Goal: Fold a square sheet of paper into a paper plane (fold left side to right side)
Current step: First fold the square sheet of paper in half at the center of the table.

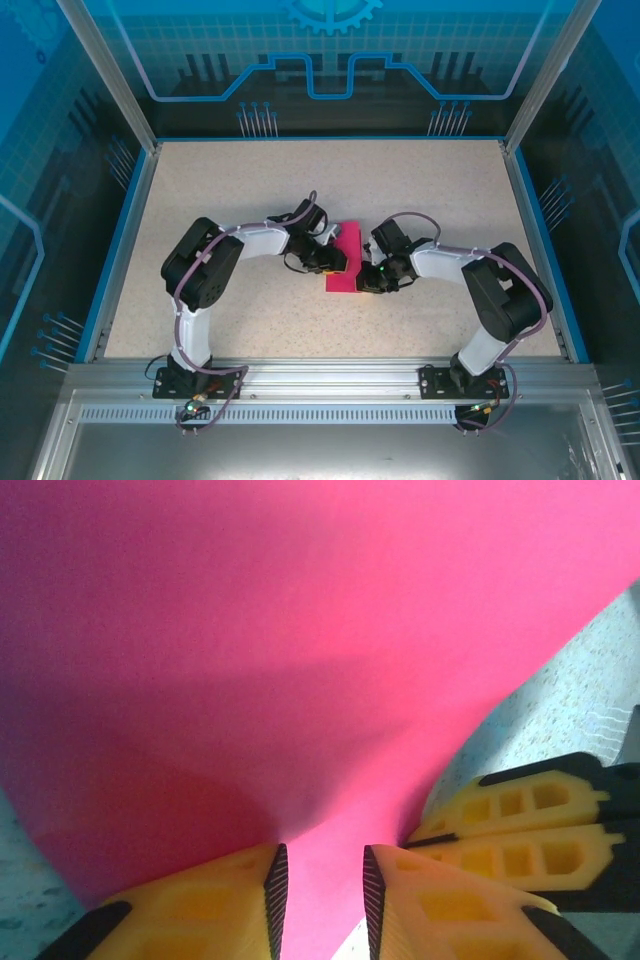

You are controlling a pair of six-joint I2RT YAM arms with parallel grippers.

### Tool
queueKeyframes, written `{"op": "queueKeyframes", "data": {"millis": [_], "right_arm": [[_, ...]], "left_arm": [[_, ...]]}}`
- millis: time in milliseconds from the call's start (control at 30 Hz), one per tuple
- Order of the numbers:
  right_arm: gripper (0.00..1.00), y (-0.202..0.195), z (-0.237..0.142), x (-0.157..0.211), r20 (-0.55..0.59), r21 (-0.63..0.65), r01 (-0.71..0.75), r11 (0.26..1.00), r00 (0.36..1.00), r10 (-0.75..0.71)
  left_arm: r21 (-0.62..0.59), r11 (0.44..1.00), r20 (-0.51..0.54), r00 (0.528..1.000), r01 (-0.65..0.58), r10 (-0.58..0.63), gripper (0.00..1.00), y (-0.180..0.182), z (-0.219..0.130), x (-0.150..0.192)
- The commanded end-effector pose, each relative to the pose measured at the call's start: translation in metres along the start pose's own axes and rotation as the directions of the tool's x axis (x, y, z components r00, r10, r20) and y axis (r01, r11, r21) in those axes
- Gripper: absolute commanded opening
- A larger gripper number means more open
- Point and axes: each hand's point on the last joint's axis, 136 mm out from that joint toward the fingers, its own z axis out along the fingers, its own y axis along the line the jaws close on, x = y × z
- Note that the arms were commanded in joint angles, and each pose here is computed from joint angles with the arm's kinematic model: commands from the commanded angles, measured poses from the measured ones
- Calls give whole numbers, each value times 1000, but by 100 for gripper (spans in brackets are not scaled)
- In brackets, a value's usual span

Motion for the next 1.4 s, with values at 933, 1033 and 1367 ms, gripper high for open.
{"op": "queueKeyframes", "data": {"millis": [933, 1033, 1367], "right_arm": [[8, -57, 4, 35, -148, 276, 28, 961, 989, 14], [8, -58, 3, 37, -157, 278, 35, 960, 988, 9], [8, -62, 5, 39, -163, 287, 37, 957, 987, 11]], "left_arm": [[-145, 989, 92, 996, 24, -11, 29, 50, -3, -62], [-144, 989, 107, 994, 34, -18, 29, 54, -5, -71], [-130, 990, 148, 989, 44, -25, 31, 52, -12, -108]]}}
